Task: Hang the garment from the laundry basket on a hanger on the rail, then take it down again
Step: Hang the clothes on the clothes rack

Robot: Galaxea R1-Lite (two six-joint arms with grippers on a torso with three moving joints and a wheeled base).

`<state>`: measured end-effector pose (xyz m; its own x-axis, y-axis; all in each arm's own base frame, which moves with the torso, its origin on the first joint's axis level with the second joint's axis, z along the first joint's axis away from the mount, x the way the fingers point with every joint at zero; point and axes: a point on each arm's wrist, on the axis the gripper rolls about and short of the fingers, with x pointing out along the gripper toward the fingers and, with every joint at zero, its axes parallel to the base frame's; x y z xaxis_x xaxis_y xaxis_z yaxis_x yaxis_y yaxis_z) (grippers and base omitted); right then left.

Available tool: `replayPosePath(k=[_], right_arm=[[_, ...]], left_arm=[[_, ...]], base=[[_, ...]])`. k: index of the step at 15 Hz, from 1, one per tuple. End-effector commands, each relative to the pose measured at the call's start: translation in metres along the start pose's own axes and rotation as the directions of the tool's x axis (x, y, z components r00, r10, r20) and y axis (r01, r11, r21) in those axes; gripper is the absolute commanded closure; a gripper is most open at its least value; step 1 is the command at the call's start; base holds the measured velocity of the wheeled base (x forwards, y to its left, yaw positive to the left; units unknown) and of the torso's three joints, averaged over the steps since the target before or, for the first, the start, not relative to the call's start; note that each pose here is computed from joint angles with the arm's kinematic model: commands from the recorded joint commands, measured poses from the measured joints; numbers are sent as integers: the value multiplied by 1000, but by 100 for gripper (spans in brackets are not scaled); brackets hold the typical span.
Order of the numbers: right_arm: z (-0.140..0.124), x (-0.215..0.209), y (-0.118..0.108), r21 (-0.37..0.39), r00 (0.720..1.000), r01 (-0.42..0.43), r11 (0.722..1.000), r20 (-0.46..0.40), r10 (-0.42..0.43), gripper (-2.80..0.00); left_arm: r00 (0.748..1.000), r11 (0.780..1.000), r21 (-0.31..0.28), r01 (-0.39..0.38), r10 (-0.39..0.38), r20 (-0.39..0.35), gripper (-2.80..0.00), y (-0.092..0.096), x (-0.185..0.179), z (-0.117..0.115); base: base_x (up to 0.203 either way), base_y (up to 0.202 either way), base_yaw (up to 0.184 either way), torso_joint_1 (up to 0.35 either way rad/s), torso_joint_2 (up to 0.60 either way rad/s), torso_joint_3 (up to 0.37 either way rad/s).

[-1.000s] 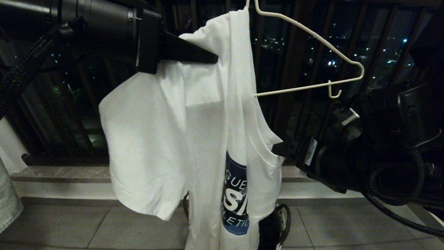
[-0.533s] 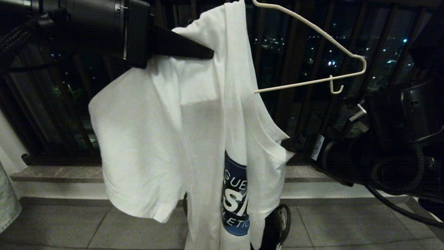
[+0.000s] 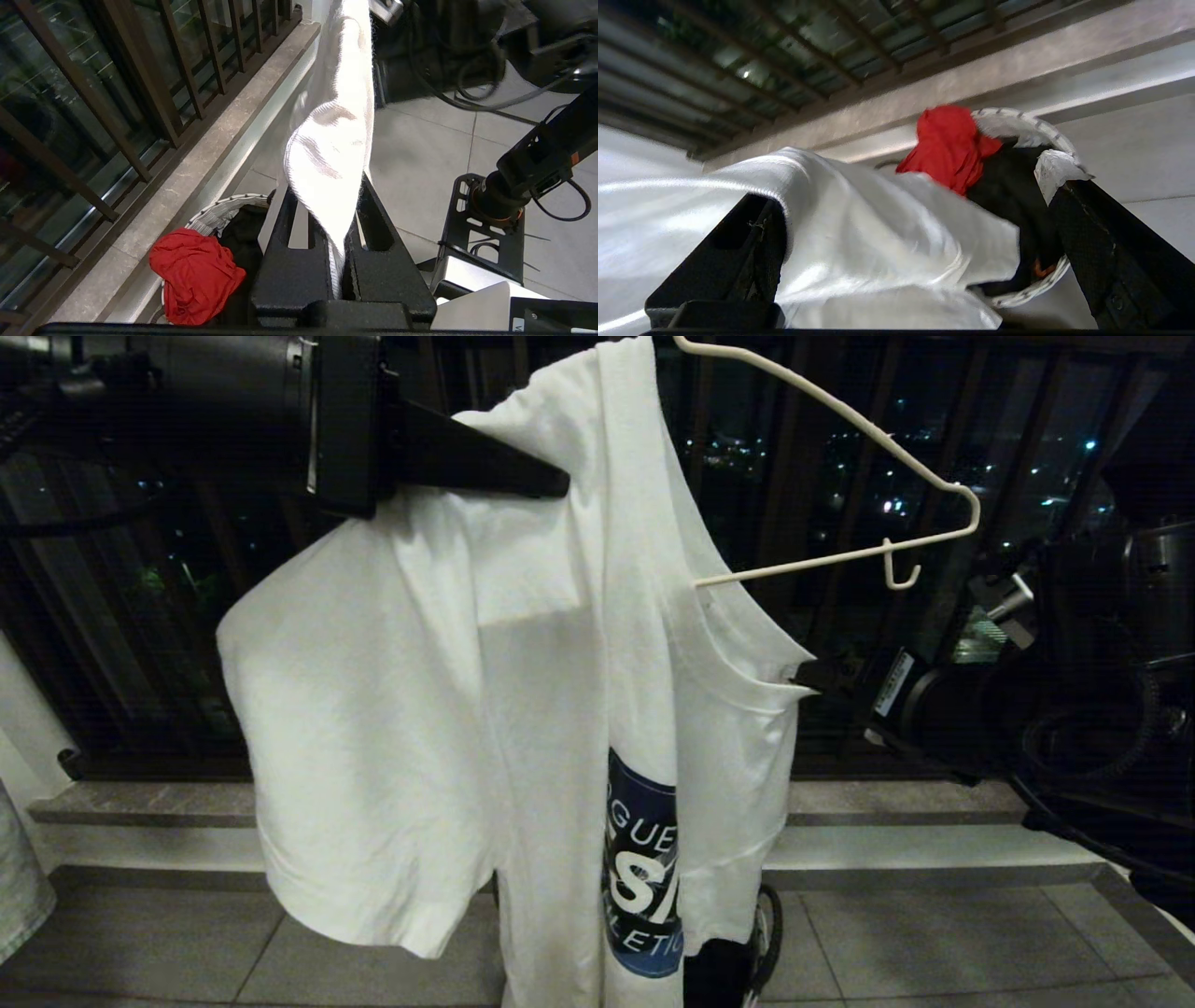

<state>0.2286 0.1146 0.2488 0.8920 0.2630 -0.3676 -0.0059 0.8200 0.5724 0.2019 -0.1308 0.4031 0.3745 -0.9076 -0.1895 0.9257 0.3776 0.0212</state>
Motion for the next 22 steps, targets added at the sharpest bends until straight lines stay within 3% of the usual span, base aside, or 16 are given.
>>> replayPosePath(k=[1, 7, 8, 17, 22], right_arm=[[7, 4, -7, 9, 1000, 15, 1000, 21, -15, -280], [20, 7, -18, 22, 1000, -1, 1000, 30, 0, -280], [20, 6, -17, 23, 1000, -7, 1000, 31, 6, 0], [30, 4, -14, -13, 998, -20, 1000, 64, 21, 0], [44, 25, -18, -6, 997, 8, 1000, 78, -8, 0]], left_arm=[[1000, 1000, 0, 5, -5, 1, 0, -1, -1, 0], [1000, 1000, -2, 5, -5, -2, 0, -2, -3, -1], [1000, 1000, -2, 7, -7, -3, 0, -2, -2, -1], [1000, 1000, -11, 12, -12, -13, 0, -4, -3, -4], [1000, 1000, -22, 20, -20, -11, 0, -7, -5, -4]], base=[[0, 0, 0, 0, 0, 0], [0, 0, 0, 0, 0, 0], [0, 0, 0, 0, 0, 0], [0, 0, 0, 0, 0, 0], [0, 0, 0, 0, 0, 0]])
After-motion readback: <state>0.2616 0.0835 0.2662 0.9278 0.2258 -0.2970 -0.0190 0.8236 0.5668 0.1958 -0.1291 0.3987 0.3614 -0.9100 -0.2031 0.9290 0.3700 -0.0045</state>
